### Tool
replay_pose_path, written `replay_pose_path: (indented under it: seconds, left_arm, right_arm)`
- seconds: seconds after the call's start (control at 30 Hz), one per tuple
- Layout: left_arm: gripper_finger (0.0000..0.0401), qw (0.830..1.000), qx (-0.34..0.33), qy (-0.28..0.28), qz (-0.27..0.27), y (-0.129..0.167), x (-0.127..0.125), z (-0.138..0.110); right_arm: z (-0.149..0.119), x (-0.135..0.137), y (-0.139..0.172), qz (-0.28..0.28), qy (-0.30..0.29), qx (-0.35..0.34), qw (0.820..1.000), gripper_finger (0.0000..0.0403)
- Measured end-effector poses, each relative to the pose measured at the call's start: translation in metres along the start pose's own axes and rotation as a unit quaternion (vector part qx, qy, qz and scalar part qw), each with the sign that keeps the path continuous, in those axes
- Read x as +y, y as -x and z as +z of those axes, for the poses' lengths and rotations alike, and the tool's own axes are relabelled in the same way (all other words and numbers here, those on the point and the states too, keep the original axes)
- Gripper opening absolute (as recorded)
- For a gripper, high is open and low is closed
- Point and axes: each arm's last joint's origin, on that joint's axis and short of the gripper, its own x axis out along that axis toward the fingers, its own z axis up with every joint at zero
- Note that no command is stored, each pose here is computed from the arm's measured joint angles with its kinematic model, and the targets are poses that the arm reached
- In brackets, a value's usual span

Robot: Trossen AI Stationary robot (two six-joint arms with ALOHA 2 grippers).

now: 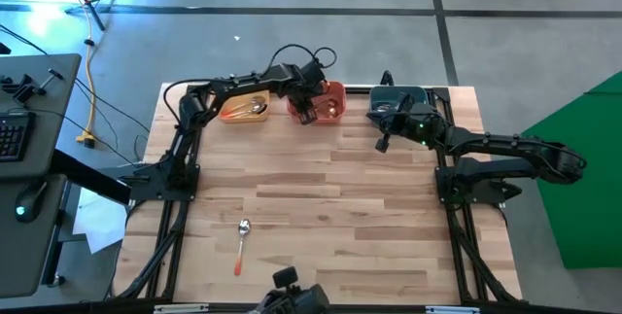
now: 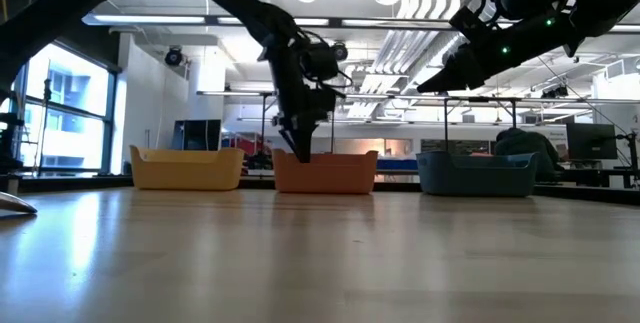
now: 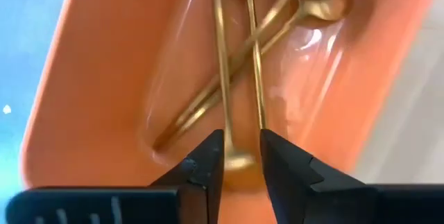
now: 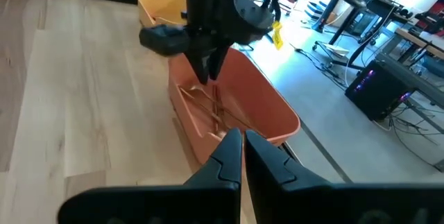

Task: Sort silverware by color (type)
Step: Put the orange spoon into the yellow bin

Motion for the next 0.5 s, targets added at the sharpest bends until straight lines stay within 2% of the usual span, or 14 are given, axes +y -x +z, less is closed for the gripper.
replay_pose_path:
  seconds: [0.1,0.23,0.4,0.5]
  left_arm:
    - [0.0082,1.0,0.006,0.001,-0.003,0.02,-0.005,-0.002]
    - [0.005,1.0,0.004,-0.004,-0.013,0.057,-0.027,-0.007]
    - [0.0006,1.0,-0.029,-0.007,-0.003,0.101,-0.069,-0.025]
    - [0.0004,0.999,-0.042,-0.005,0.004,0.118,-0.098,-0.046]
  right_arm:
    - [0.001,0.0,0.0,-0.001,0.009,-0.003,1.0,0.0002]
    - [0.003,-0.001,0.0,-0.001,0.021,-0.018,1.0,0.0002]
    - [0.006,0.0,0.0,0.026,0.034,-0.041,0.998,0.0002]
    - [0.008,0.0,0.0,0.056,0.026,-0.062,0.996,0.0002]
